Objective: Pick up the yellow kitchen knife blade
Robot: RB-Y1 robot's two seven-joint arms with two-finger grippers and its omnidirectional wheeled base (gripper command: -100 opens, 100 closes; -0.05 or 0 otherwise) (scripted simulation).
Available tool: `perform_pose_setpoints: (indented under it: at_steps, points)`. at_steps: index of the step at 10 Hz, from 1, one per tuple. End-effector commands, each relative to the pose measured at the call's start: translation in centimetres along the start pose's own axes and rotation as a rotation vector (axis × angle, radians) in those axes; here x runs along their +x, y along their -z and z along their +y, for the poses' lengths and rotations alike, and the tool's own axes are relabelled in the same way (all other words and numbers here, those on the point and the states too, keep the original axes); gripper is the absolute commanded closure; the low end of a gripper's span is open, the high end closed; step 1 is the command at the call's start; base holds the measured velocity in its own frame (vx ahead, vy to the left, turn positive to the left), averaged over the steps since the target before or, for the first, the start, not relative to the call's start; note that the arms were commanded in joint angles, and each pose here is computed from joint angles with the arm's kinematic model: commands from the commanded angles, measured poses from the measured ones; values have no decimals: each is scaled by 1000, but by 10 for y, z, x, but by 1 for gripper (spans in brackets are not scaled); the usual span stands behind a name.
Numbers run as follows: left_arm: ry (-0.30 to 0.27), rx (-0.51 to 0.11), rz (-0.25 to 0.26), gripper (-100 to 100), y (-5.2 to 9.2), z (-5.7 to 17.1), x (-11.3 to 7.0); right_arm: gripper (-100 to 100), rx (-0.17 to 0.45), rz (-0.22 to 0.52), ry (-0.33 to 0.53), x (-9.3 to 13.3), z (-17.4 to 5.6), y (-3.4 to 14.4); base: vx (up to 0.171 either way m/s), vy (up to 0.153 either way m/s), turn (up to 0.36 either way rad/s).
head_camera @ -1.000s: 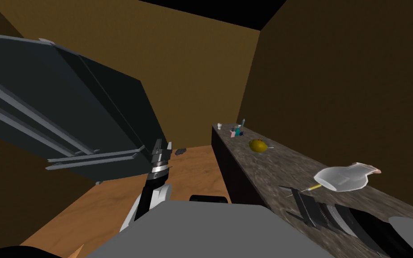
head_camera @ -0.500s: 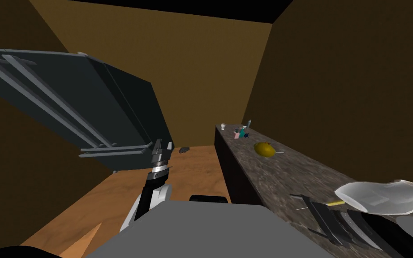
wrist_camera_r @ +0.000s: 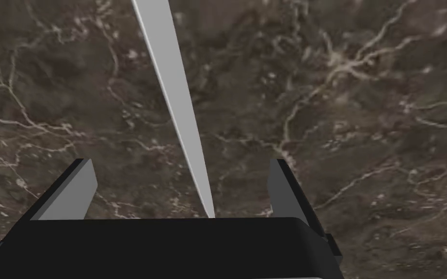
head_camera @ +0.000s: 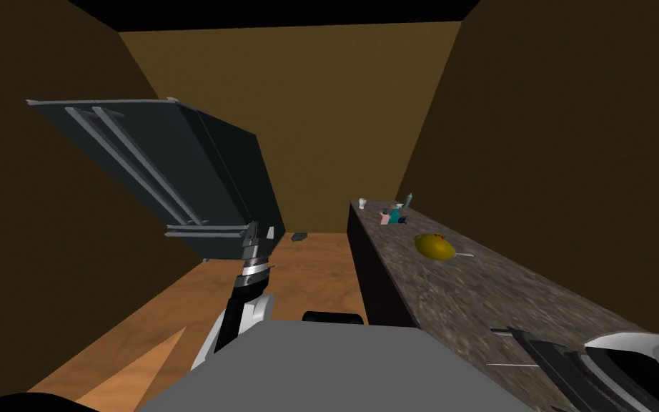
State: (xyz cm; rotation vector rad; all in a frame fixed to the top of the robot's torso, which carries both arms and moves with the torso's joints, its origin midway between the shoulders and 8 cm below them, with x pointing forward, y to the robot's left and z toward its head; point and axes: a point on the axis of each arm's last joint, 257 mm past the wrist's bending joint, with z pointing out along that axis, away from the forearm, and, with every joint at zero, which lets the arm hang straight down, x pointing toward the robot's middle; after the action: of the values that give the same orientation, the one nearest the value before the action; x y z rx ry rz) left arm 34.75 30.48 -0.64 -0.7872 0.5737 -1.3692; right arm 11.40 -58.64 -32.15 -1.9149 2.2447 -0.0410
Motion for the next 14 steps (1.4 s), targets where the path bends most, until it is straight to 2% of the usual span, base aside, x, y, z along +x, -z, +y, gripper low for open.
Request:
perform_pose_setpoints:
  at_steps: [1, 2, 4, 6, 7, 8, 9, 11, 12, 13, 14]
  points:
    - [0, 0, 0, 0, 0, 0, 0, -100, -46, 49, 38, 20, 11, 3, -7, -46, 137]
    - [0, 0, 0, 0, 0, 0, 0, -100, -46, 49, 38, 20, 11, 3, -5, -36, 58]
    - [0, 0, 0, 0, 0, 0, 0, -100, -107, 104, 81, 43, 25, 10, -4, -51, 131]
    - [0, 0, 0, 0, 0, 0, 0, -100, -144, 135, 105, 56, 34, 15, 0, -55, 101]
    - [0, 0, 0, 0, 0, 0, 0, -100, -131, 126, 96, 52, 31, 14, 2, -18, 15]
    - [0, 0, 0, 0, 0, 0, 0, 0, -134, 127, 99, 53, 31, 14, 0, 0, 0]
    - [0, 0, 0, 0, 0, 0, 0, -100, -129, 129, 88, 55, 42, 4, 2, -4, 89]
    - [0, 0, 0, 0, 0, 0, 0, -100, -125, 131, 78, 57, 52, -6, 4, -7, 71]
    - [0, 0, 0, 0, 0, 0, 0, -100, -128, 129, 81, 57, 48, -1, 2, -4, 13]
    - [0, 0, 0, 0, 0, 0, 0, 100, -127, 130, 81, 57, 48, -2, 0, 0, 0]
    - [0, 0, 0, 0, 0, 0, 0, 100, -127, 130, 81, 57, 48, -2, 0, 0, 0]
